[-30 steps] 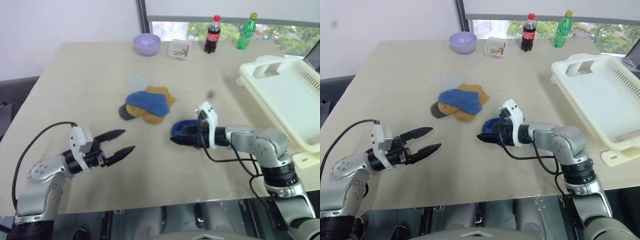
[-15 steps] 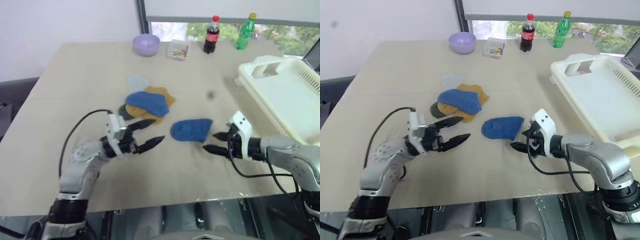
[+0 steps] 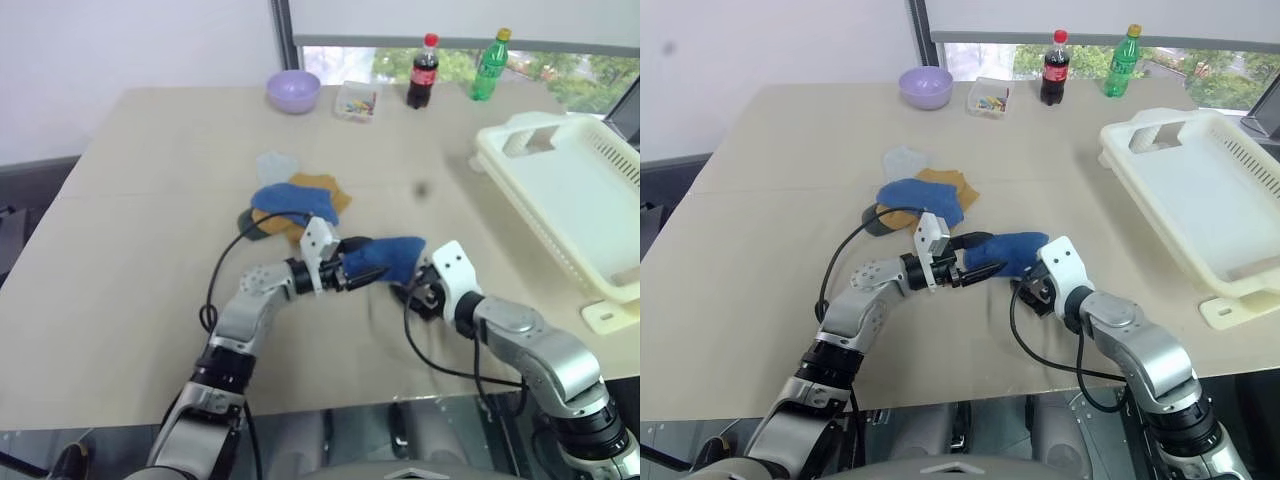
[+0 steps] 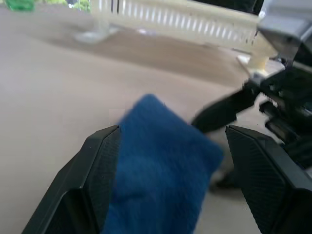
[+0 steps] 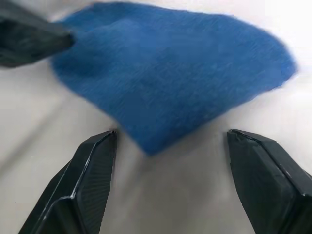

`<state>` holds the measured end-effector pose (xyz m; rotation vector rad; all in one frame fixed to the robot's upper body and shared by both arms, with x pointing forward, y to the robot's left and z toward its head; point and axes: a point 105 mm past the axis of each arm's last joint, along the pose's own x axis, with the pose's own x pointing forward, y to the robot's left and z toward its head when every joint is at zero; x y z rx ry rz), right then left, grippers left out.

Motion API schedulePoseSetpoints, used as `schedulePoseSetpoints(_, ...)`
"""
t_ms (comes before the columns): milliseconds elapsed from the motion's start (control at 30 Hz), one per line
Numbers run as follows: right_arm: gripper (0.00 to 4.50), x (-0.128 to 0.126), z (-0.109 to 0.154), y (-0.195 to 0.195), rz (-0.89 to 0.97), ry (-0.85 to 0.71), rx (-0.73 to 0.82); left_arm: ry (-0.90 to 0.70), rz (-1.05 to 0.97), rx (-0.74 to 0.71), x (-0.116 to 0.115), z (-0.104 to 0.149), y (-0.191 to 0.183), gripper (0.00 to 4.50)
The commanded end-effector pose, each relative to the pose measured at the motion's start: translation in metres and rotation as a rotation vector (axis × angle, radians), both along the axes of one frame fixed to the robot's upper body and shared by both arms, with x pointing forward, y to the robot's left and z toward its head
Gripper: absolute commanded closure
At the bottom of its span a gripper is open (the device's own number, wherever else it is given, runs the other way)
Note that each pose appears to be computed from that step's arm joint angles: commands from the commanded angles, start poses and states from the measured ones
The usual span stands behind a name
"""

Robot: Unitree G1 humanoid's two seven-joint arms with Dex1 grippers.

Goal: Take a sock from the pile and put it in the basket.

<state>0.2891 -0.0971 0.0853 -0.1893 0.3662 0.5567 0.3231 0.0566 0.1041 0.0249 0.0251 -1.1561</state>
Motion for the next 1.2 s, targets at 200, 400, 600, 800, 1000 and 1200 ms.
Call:
schedulePoseSetpoints(200, 0.80, 0.013, 0.019, -0.011, -0.233, -0.148, 0.129, 0.011, -0.008, 0.029, 0.000, -0.014, -0.001, 0.83)
schedulePoseSetpoints(400, 0.80, 0.023, 0.035, -0.018, -0.305, -0.267, 0.158, 0.020, -0.019, 0.034, -0.003, -0.018, -0.002, 0.83)
schedulePoseSetpoints(600, 0.80, 0.031, 0.040, -0.020, -0.320, -0.331, 0.184, 0.022, -0.013, 0.039, -0.004, -0.021, 0.002, 0.83)
schedulePoseSetpoints(800, 0.80, 0.041, 0.028, -0.016, -0.297, -0.317, 0.178, 0.018, -0.005, 0.040, -0.006, -0.021, 0.004, 0.83)
schedulePoseSetpoints(1000, 0.80, 0.052, 0.023, -0.013, -0.276, -0.298, 0.234, 0.017, 0.002, 0.035, -0.008, -0.021, 0.006, 0.83)
schedulePoseSetpoints(1200, 0.80, 0.070, 0.037, -0.043, -0.392, -0.423, 0.207, 0.019, 0.002, 0.033, -0.011, -0.021, 0.008, 0.83)
